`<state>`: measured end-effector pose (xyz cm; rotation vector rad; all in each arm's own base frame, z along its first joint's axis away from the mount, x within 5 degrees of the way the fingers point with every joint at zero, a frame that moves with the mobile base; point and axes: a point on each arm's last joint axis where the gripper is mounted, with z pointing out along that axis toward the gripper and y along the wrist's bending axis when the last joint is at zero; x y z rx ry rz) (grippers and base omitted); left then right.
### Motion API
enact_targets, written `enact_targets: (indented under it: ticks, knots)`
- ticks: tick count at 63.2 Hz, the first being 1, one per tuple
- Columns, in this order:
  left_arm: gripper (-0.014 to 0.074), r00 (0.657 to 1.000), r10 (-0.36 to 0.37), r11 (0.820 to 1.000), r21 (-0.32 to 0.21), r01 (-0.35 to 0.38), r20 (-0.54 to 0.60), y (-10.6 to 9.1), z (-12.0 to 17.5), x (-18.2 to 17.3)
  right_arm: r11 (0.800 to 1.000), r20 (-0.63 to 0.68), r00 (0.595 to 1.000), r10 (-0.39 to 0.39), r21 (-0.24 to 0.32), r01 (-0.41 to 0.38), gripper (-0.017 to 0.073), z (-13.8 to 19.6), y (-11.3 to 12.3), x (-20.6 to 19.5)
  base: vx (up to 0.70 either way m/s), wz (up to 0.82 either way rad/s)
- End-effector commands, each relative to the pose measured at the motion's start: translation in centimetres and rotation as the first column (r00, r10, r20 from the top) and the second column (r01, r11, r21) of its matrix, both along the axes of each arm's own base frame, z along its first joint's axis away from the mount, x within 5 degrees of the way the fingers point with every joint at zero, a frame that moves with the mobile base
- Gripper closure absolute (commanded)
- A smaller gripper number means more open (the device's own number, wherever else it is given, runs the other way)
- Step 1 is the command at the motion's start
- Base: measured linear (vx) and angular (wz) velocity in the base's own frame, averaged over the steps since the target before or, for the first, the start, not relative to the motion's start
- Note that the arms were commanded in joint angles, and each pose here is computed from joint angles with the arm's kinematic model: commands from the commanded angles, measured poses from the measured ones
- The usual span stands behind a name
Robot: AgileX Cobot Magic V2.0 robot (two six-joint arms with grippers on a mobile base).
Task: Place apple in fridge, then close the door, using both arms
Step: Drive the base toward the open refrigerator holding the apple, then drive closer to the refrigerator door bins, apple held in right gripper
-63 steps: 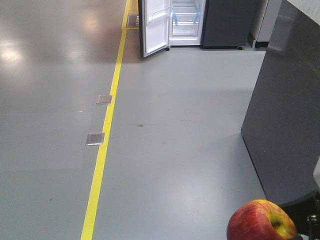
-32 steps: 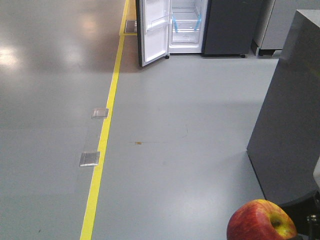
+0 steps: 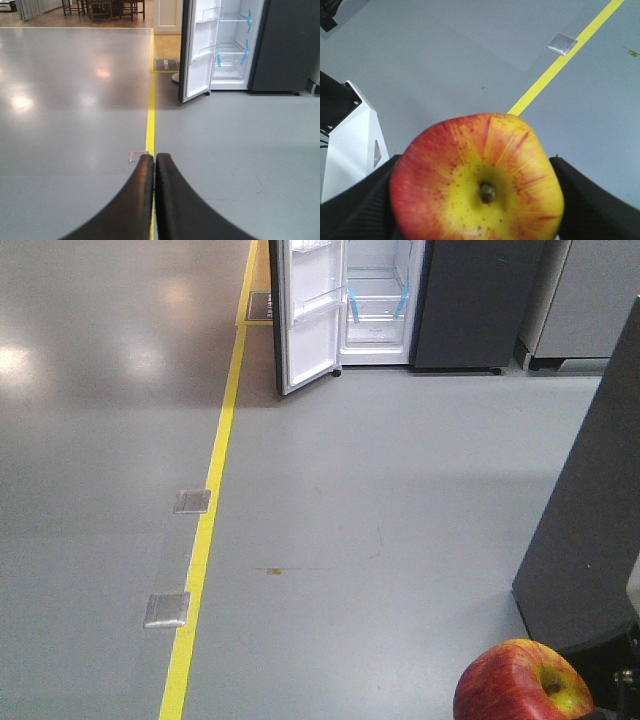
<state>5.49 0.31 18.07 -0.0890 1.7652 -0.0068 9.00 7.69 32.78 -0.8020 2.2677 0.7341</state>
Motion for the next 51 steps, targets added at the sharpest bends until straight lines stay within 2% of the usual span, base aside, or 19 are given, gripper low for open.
enact_targets:
  ticks: [1, 51]
  knots:
    - [0.0600, 0.997, -0.004, 1.000, -0.002, 0.004, 0.072, -0.04, 0.05, 0.07, 0.998, 0.045, 0.999, -0.015, 0.064, 0.012, 0.0183, 1.25, 0.26, 0.16, 0.38, 0.03]
    - [0.0600, 0.997, -0.004, 1.000, -0.002, 0.004, 0.072, -0.04, 0.05, 0.07, 0.998, 0.045, 0.999, -0.015, 0.064, 0.012, 0.0183, 1.25, 0.26, 0.16, 0.38, 0.01]
